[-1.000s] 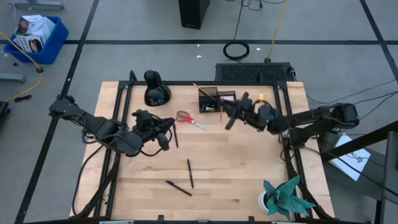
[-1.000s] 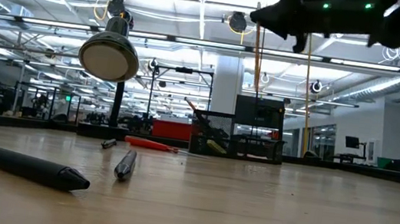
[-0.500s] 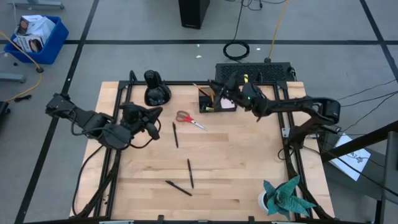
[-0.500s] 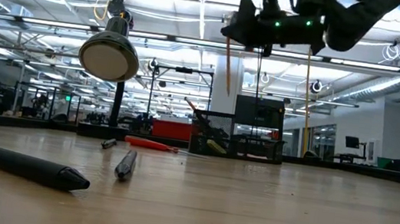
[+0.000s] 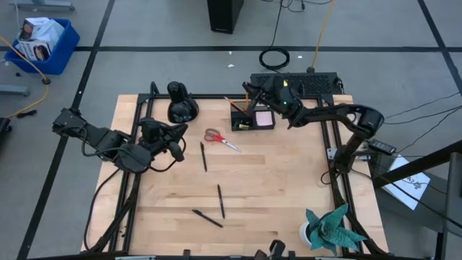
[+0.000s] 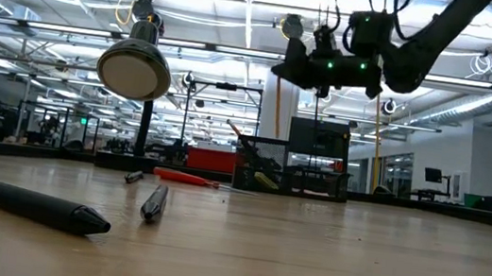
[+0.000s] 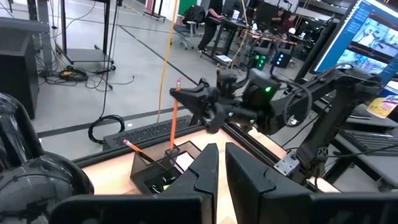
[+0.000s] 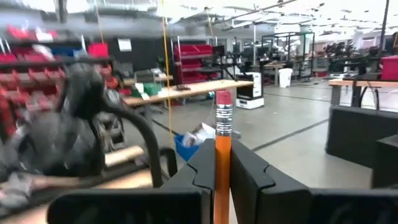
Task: Pick and place office supplies into organizer
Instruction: Put the orange pencil into the black desk organizer, then put the black pen into the black desk organizer
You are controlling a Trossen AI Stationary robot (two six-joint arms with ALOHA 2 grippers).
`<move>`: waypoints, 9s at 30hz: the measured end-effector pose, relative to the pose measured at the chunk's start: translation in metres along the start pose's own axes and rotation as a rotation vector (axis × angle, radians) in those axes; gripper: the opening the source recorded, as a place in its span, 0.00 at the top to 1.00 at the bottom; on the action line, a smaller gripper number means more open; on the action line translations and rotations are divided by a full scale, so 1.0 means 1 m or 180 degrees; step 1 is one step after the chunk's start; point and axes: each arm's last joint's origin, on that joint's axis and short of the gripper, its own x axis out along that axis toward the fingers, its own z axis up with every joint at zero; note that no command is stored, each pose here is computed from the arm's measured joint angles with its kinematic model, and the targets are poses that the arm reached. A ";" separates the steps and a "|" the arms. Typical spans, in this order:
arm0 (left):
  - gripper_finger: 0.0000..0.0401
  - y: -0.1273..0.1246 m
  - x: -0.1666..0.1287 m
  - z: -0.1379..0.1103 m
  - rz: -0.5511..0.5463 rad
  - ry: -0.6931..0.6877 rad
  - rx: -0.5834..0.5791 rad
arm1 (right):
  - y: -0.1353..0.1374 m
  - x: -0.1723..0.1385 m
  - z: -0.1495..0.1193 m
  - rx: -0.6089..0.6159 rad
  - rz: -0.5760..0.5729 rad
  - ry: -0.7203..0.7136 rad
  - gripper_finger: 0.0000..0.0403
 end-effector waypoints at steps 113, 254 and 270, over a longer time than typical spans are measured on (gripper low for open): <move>0.92 0.038 0.008 0.011 -0.0738 0.1133 0.0935 | 0.382 -0.101 -0.076 0.1567 -0.0063 0.2510 0.65; 0.92 0.042 0.008 0.006 -0.0683 0.1254 0.1428 | 0.409 -0.096 -0.155 0.0255 0.0895 0.2892 0.57; 0.92 0.042 0.008 0.006 -0.0686 0.1249 0.1445 | 0.383 -0.103 -0.183 -0.0044 0.0552 0.3480 0.63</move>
